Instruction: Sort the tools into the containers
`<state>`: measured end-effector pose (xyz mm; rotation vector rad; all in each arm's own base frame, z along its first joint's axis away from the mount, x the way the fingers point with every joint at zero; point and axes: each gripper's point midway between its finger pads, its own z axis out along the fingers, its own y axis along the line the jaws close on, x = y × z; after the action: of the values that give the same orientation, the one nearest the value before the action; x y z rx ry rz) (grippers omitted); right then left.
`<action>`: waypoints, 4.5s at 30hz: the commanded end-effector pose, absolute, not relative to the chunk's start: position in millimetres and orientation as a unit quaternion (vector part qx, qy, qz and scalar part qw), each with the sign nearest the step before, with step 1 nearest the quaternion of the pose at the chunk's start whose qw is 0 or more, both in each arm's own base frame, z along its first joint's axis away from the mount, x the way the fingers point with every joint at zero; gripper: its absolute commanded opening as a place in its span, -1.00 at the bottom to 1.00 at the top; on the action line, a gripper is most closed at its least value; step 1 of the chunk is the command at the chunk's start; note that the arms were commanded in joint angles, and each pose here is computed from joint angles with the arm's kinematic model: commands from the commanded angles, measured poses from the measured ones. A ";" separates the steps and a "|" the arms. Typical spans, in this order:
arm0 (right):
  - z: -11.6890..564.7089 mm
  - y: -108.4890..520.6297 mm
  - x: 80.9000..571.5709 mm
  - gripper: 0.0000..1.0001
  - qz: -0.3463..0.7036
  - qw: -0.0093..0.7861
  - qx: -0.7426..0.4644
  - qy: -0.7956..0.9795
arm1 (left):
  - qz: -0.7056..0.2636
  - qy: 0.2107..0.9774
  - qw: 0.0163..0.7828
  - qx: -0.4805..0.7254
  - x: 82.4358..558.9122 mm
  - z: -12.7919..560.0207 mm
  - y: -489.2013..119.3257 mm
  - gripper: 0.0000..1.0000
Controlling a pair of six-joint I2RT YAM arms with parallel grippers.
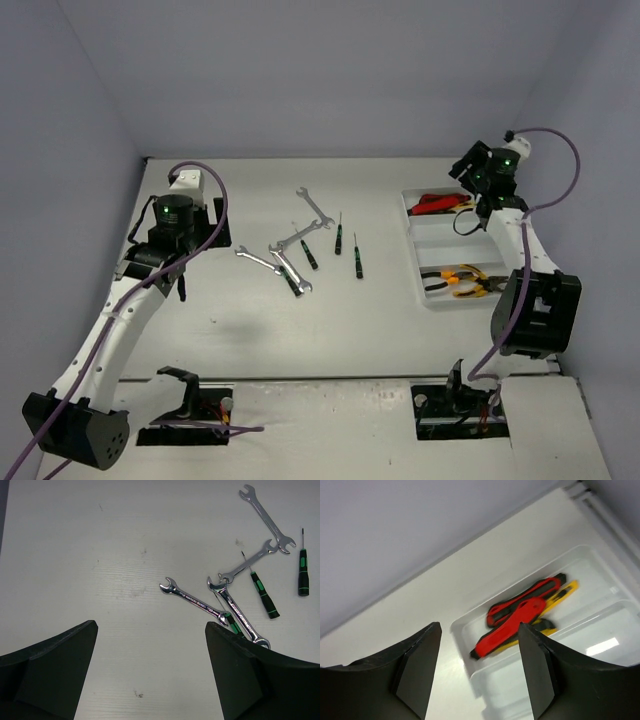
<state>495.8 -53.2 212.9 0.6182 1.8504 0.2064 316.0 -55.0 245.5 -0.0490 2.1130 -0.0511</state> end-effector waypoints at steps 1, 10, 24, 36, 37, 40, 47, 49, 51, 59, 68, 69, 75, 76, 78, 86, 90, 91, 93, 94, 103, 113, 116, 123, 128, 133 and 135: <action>198.6 41.3 465.9 0.19 0.089 0.499 0.125 0.853 | -0.019 0.855 0.518 -0.018 323.2 261.3 -52.6 0.73; 120.3 154.6 397.1 0.07 0.078 0.377 0.003 0.923 | -0.018 0.860 0.511 -0.013 323.9 256.8 -53.7 0.73; 36.8 203.9 372.7 -0.13 0.030 0.273 -0.036 0.961 | -0.023 0.865 0.501 -0.008 325.3 250.5 -57.2 0.73; 40.8 200.5 384.9 -1.00 0.013 0.290 -0.010 0.957 | -0.030 0.867 0.497 -0.006 326.4 247.8 -60.7 0.73; 47.1 198.6 387.7 -1.00 0.012 0.299 -0.002 0.954 | -0.031 0.867 0.497 -0.006 326.5 248.0 -60.8 0.73; 73.4 189.9 397.2 -1.00 0.013 0.332 0.029 0.943 | -0.032 0.867 0.497 -0.005 326.5 248.1 -61.3 0.73; 150.3 100.3 412.2 -1.00 -0.015 0.426 0.185 0.885 | -0.031 0.868 0.495 -0.005 326.7 246.9 -61.1 0.73; 155.5 63.2 410.6 -1.00 -0.029 0.434 0.239 0.868 | -0.031 0.867 0.496 -0.005 326.1 247.9 -60.9 0.73; 162.3 32.9 405.9 -1.00 -0.032 0.442 0.289 0.849 | -0.032 0.867 0.498 -0.005 325.9 248.7 -61.2 0.73; 120.5 -34.2 383.8 -1.00 0.001 0.407 0.438 0.802 | -0.035 0.868 0.495 -0.004 326.1 247.0 -62.5 0.73; 86.9 -59.7 384.9 -1.00 0.025 0.380 0.511 0.770 | -0.029 0.870 0.492 -0.005 326.8 245.2 -60.8 0.73; 81.5 -60.3 383.9 -1.00 0.023 0.374 0.514 0.771 | -0.029 0.870 0.492 -0.005 326.8 245.2 -60.8 0.73; 67.3 -62.2 391.3 -0.80 0.040 0.365 0.535 0.761 | -0.029 0.871 0.491 -0.005 327.1 244.5 -60.8 0.73; 66.0 -61.9 391.6 -0.71 0.042 0.364 0.535 0.761 | -0.029 0.871 0.491 -0.004 327.2 244.1 -60.9 0.73; 65.9 -61.3 392.3 -0.59 0.043 0.366 0.531 0.763 | -0.028 0.871 0.490 -0.004 327.0 244.0 -60.8 0.74; 96.4 -58.4 393.5 0.01 0.041 0.404 0.470 0.784 | -0.030 0.871 0.490 -0.003 327.4 244.1 -61.8 0.73; 134.4 -6.0 410.7 0.04 0.061 0.443 0.341 0.827 | -0.028 0.871 0.491 -0.003 327.2 245.0 -60.9 0.73; 142.2 11.2 413.6 0.04 0.061 0.451 0.294 0.841 | -0.027 0.871 0.491 -0.003 327.1 245.1 -60.5 0.73; 153.8 53.9 418.1 0.05 0.074 0.457 0.205 0.863 | -0.027 0.871 0.491 -0.004 326.7 245.2 -60.1 0.73; 156.0 74.0 419.0 0.05 0.083 0.454 0.176 0.869 | -0.026 0.871 0.491 -0.003 327.0 245.1 -60.1 0.73; 123.2 204.6 425.3 0.00 0.088 0.417 -0.035 0.904 | -0.019 0.874 0.485 -0.003 328.0 240.4 -58.6 0.73; 74.1 252.0 454.8 -0.21 0.073 0.392 -0.044 0.916 | -0.020 0.872 0.490 -0.004 326.6 244.2 -58.1 0.73; 60.1 255.2 463.2 -0.24 0.065 0.387 -0.032 0.919 | -0.019 0.871 0.491 -0.005 326.3 244.9 -57.5 0.73; 43.1 249.6 466.7 -0.57 0.038 0.385 -0.005 0.922 | -0.019 0.869 0.494 -0.005 325.4 247.1 -57.1 0.73; 42.6 249.1 466.6 -0.94 0.039 0.384 0.001 0.922 | -0.021 0.870 0.493 -0.004 325.6 246.6 -57.9 0.73; 63.9 238.4 465.8 -1.00 0.037 0.402 0.016 0.915 | -0.021 0.870 0.492 -0.004 325.8 245.8 -58.0 0.73; 81.2 226.6 464.5 -1.00 0.033 0.417 0.036 0.908 | -0.021 0.871 0.491 -0.005 325.8 245.1 -58.0 0.73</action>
<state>452.6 240.6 17.5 -0.0290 2.4215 0.0769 321.3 -60.2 227.3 -0.0051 2.1756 -0.0495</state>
